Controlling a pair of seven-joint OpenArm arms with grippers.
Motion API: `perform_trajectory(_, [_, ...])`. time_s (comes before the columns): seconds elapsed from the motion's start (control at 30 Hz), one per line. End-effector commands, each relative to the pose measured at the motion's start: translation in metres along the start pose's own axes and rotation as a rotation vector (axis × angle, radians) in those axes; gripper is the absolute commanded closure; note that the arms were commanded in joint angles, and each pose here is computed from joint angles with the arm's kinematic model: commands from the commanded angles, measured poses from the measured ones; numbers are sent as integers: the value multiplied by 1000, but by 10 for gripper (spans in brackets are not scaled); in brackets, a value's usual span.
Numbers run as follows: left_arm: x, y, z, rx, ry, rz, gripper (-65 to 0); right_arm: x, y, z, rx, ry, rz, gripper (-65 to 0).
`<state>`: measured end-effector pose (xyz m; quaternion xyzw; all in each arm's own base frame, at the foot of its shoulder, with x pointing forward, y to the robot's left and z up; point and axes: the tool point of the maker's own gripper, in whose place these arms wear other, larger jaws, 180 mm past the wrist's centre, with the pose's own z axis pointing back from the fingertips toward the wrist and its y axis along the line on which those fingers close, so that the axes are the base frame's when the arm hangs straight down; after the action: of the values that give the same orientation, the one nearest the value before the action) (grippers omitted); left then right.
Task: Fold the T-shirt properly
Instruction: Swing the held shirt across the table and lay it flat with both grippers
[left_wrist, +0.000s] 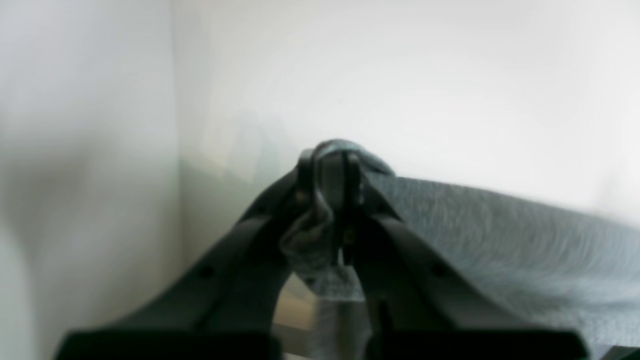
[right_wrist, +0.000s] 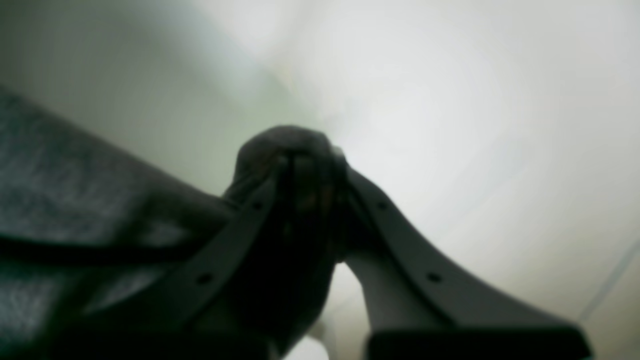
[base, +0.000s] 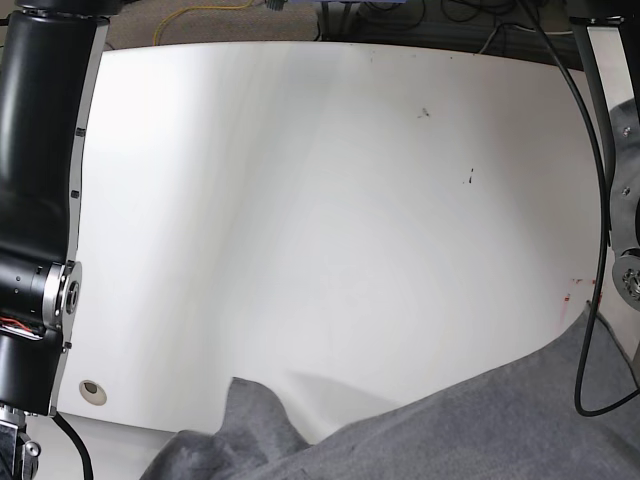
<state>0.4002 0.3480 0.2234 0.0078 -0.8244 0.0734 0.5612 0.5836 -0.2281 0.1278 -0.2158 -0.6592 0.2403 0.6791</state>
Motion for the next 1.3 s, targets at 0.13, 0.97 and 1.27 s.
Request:
perform_trajectory(0.13, [-19, -3, -3, -7, 34, -7, 0, -15, -39, 20, -41, 109, 54, 0])
perform_trajectory(0.97, [-314, -19, 108, -103, 665, -99, 0, -234, 96, 137, -4, 462, 159, 0])
perform_trajectory(1.27, [-368, 2, 182, -110, 847, -201, 0, -299, 163, 194, 101, 579, 129, 0])
